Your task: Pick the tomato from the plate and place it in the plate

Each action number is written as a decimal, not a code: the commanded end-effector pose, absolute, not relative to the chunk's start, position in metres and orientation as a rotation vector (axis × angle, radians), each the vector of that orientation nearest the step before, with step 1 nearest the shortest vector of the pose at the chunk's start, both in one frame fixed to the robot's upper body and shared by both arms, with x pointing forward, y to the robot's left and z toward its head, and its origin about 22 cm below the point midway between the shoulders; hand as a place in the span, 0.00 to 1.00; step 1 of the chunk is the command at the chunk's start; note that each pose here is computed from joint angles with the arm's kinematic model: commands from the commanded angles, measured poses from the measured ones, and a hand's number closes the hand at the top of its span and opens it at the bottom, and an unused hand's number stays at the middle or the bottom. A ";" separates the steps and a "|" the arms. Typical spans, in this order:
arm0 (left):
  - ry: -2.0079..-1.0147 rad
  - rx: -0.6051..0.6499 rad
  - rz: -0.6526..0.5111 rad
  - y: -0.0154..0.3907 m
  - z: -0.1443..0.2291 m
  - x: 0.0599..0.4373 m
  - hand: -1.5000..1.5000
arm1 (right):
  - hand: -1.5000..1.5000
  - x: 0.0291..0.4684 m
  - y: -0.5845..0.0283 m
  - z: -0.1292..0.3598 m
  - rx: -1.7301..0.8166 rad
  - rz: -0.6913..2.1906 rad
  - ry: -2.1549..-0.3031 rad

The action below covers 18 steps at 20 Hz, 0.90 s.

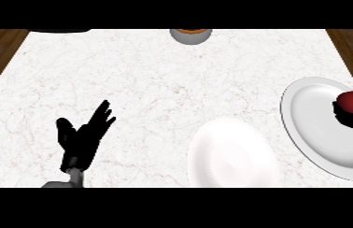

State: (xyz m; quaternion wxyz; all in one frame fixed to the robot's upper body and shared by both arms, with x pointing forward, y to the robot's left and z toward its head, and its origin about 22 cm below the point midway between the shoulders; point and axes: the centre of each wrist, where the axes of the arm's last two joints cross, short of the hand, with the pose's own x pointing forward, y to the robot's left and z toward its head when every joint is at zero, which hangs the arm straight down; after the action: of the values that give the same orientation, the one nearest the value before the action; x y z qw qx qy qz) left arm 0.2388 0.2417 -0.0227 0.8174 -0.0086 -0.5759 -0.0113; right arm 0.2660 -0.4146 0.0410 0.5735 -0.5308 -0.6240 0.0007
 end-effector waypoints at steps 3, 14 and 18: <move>-1.198 -0.026 -0.046 0.241 -0.029 0.234 0.50 | 0.00 0.280 -0.447 0.017 -1.119 0.192 -1.228; -1.201 -0.026 -0.018 0.234 -0.029 0.250 0.50 | 0.00 0.310 -0.449 0.000 -0.879 -0.099 -1.635; -1.176 -0.013 -0.016 0.246 -0.030 0.230 0.50 | 0.00 0.291 -0.477 -0.001 -0.823 -0.222 -1.658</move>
State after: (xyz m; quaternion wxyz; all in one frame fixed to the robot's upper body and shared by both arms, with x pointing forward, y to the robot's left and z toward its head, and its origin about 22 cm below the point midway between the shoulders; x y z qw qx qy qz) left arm 0.2389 0.2397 -0.0224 0.8176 -0.0077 -0.5757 -0.0087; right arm 0.2964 -0.4662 0.0013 0.6094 -0.3785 -0.6954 -0.0429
